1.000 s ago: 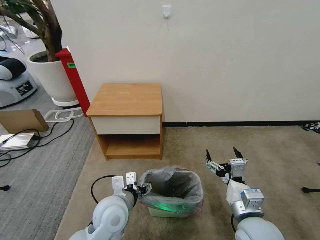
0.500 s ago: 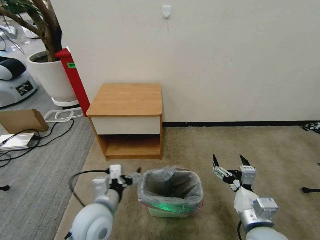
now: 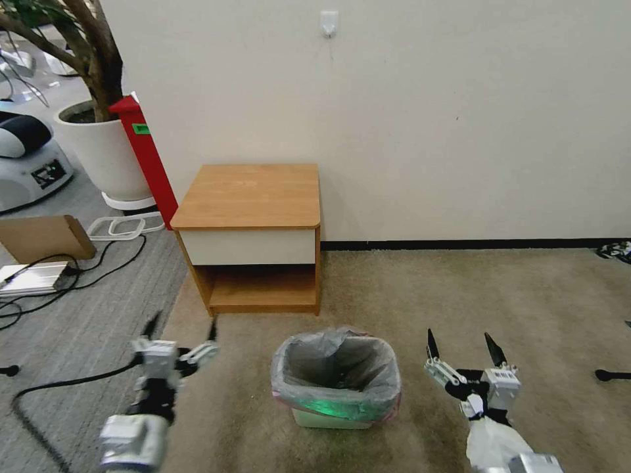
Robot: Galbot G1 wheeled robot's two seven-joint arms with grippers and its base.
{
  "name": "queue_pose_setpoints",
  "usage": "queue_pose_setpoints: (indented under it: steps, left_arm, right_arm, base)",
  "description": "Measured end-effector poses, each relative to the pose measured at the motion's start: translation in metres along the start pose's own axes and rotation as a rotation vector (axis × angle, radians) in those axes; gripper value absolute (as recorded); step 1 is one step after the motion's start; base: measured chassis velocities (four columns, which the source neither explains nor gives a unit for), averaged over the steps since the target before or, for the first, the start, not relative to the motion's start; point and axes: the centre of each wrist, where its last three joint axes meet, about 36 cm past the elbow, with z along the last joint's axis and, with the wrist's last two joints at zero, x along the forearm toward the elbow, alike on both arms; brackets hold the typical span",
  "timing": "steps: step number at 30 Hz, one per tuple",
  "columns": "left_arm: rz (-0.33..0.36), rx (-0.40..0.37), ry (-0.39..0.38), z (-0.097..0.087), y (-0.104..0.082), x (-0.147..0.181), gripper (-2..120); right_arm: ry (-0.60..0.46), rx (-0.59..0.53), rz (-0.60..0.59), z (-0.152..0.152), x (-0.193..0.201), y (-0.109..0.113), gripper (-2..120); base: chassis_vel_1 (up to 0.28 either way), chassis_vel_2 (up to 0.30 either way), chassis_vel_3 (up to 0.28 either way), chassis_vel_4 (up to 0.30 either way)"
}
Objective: Pick up the garbage bag from the table and place it over the trash can.
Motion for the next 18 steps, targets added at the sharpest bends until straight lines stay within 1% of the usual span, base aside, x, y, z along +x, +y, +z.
queue_pose_setpoints:
  steps: [2, 3, 18]
  left_arm:
    - [0.017, 0.025, 0.019, -0.0116, -0.0067, 0.0044, 100]
    - [0.023, 0.03, 0.025, -0.0139, -0.0082, 0.005, 100]
    - [0.032, 0.044, 0.037, -0.0159, -0.0111, 0.0047, 100]
  right_arm:
    - [-0.004, 0.004, 0.003, -0.0003, 0.0028, 0.001, 100]
    - [-0.004, 0.006, 0.004, -0.0003, 0.0031, 0.0011, 100]
    - [-0.004, 0.008, 0.004, -0.0006, 0.0025, 0.0012, 100]
  base:
    - [0.0, 0.0, 0.0, 0.0]
    - [0.0, 0.0, 0.0, 0.0]
    - [0.0, 0.0, 0.0, 0.0]
